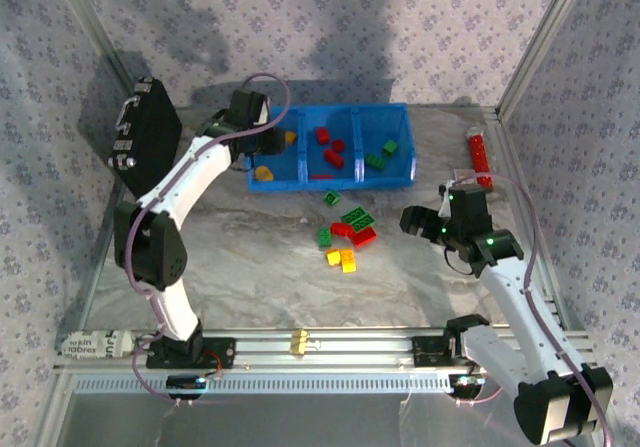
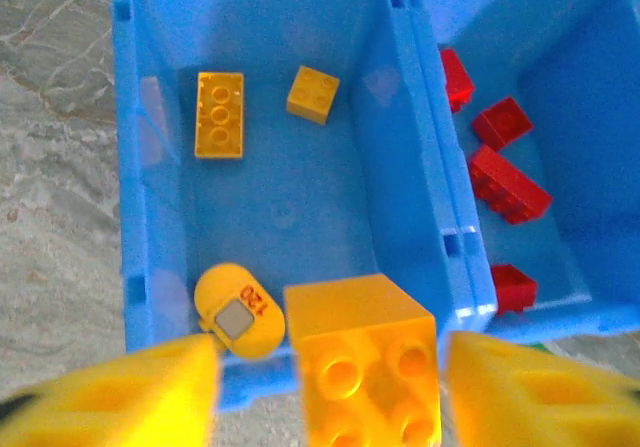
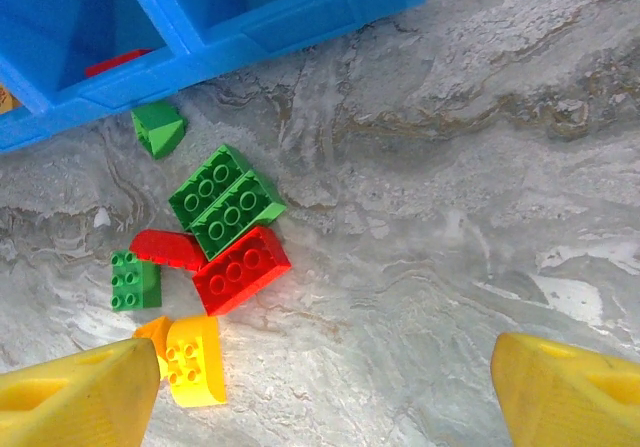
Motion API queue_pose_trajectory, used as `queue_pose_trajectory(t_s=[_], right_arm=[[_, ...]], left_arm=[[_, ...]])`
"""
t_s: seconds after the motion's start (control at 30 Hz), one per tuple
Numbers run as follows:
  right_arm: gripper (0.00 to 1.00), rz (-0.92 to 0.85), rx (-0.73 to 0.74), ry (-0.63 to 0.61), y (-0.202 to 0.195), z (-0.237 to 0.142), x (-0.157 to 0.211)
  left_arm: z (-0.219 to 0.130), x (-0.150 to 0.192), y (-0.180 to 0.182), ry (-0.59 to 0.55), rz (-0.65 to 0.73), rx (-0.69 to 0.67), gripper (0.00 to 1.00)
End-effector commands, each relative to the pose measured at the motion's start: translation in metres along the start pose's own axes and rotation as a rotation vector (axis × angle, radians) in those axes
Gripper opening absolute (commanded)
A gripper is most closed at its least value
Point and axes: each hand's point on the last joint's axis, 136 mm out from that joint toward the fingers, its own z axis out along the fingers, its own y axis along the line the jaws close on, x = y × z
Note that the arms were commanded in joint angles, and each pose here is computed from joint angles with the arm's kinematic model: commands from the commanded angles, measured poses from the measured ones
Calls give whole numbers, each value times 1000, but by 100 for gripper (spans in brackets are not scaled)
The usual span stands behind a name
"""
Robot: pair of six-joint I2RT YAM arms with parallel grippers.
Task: Sort the legos into containers by color
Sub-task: Place the lego in the container, then move the lego to the center of the table.
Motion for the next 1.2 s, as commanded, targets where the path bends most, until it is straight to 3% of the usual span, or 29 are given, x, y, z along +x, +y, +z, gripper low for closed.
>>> queue_pose_trajectory(t_s=[0.0, 0.13, 0.6, 0.83, 1.17], right_arm=[[88, -1, 11, -8, 2, -1, 0], [88, -4, 10, 4, 1, 3, 5], [84, -194, -28, 159, 44, 34, 48], [76, -315, -26, 269, 78, 62, 83], [72, -417, 43, 382, 102, 105, 116]], left_arm=[[-25, -15, -8, -68, 5, 37, 79], [-46, -4, -6, -144, -34, 71, 82], [-84, 114, -5, -68, -4, 50, 80], [-85, 169, -2, -17, -51, 69, 79], [-95, 219, 15, 24, -114, 67, 78]])
